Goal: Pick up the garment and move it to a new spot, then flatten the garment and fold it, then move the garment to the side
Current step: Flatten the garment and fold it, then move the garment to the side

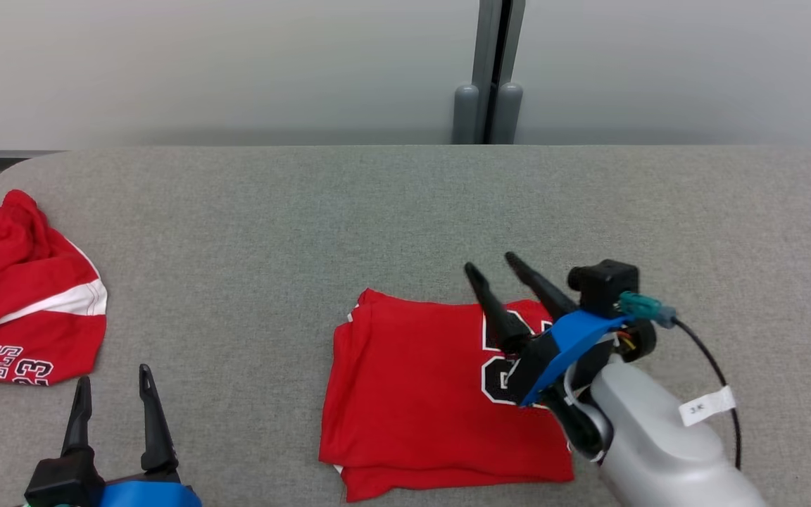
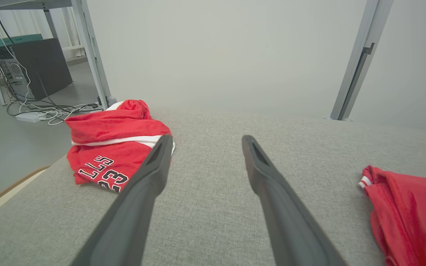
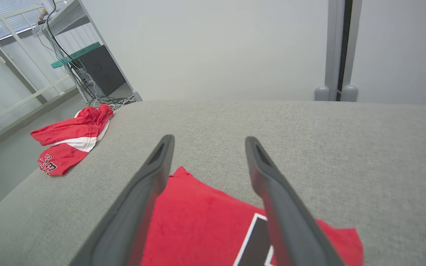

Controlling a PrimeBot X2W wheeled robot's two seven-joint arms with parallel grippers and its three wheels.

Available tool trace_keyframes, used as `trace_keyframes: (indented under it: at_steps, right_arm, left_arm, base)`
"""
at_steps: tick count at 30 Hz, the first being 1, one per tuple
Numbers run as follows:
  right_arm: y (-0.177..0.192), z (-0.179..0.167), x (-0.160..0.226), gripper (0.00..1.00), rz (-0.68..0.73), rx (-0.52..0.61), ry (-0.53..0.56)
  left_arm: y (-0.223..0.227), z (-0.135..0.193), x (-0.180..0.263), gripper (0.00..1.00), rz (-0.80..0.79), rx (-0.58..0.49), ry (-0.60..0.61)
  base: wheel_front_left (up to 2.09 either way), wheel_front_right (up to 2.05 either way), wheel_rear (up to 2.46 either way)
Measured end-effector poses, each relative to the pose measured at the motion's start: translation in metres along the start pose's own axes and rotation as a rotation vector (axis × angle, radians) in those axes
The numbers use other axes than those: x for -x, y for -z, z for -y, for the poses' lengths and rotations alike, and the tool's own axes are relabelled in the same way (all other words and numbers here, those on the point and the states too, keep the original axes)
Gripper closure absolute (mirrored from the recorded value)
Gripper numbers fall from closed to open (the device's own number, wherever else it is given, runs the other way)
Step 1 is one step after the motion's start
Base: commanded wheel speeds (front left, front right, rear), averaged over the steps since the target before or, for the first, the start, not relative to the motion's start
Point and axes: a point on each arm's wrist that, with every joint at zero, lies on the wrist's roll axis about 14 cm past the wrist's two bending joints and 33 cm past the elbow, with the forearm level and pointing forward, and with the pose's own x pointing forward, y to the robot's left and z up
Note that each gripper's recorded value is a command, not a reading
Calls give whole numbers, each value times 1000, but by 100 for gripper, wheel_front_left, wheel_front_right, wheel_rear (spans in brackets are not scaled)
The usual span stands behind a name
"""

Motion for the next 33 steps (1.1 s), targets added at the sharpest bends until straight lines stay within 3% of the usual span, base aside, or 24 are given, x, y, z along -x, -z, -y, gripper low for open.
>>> trace_keyframes:
  at_steps: [5,16,22,33]
  right_arm:
    - [-34,44,23,0,117,45,104]
    - [-23,89,106,0,173,103,301]
    - [-9,90,131,0,167,81,369]
    - [-2,81,144,0,157,119,385]
  left_arm:
    - [0,3,1,0,-1,-3,15]
    - [2,11,5,0,-6,-13,42]
    - [2,12,8,0,-5,-19,53]
    - [0,16,15,0,3,-32,76]
  base:
    - [0,0,0]
    - [0,0,0]
    - [0,0,0]
    - [0,0,0]
